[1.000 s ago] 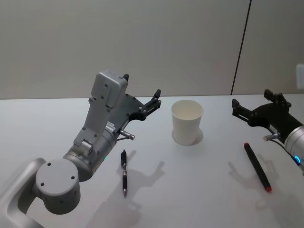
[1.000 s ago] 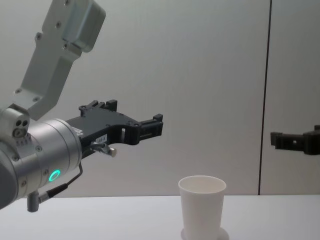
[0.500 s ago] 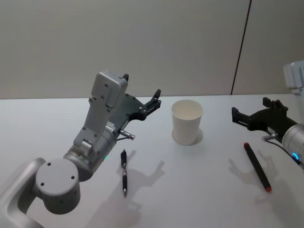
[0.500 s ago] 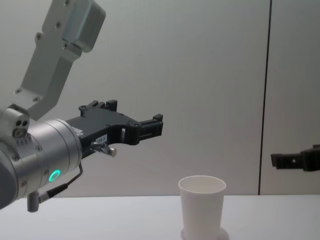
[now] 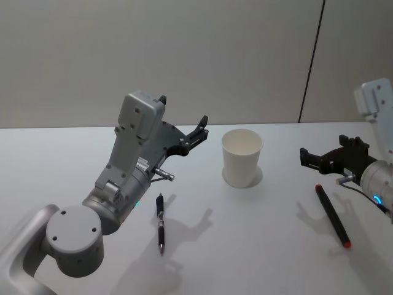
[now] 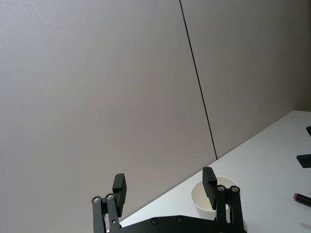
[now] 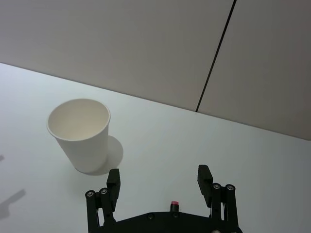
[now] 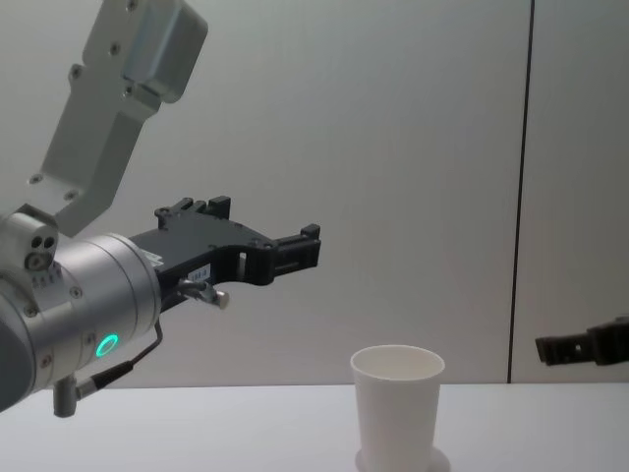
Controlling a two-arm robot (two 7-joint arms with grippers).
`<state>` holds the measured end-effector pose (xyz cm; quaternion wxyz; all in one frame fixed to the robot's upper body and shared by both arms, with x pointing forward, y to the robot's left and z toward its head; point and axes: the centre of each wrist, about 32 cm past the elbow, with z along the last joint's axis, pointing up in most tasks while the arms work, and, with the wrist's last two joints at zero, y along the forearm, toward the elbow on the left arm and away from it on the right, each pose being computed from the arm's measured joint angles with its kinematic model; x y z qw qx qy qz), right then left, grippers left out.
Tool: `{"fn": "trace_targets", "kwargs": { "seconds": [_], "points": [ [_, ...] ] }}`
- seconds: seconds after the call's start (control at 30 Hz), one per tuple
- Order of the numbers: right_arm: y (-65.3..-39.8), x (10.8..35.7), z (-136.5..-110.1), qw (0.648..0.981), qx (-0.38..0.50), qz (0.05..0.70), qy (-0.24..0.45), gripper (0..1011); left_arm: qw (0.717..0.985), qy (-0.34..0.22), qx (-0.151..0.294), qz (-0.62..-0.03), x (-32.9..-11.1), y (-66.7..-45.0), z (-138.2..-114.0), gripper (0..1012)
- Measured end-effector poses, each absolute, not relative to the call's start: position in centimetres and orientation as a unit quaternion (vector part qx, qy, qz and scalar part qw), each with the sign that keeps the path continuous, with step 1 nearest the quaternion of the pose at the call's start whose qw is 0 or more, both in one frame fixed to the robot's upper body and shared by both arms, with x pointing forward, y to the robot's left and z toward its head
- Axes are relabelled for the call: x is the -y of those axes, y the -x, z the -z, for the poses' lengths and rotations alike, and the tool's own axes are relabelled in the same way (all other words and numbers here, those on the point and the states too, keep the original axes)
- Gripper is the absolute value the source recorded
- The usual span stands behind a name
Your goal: Place the pen into the pen holder.
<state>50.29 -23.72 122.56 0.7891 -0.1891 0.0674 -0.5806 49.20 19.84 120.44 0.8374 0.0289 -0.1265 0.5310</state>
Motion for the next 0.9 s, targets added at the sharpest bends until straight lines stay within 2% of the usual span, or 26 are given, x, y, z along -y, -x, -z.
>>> {"fn": "trace_targets", "kwargs": {
  "seconds": [0.9],
  "points": [
    [-52.5,22.8,-122.0,0.751,-0.137,0.596,0.249,1002,0.837,-0.029,0.126,-0.531,-19.8,-49.2,-120.4,1003]
  ]
}}
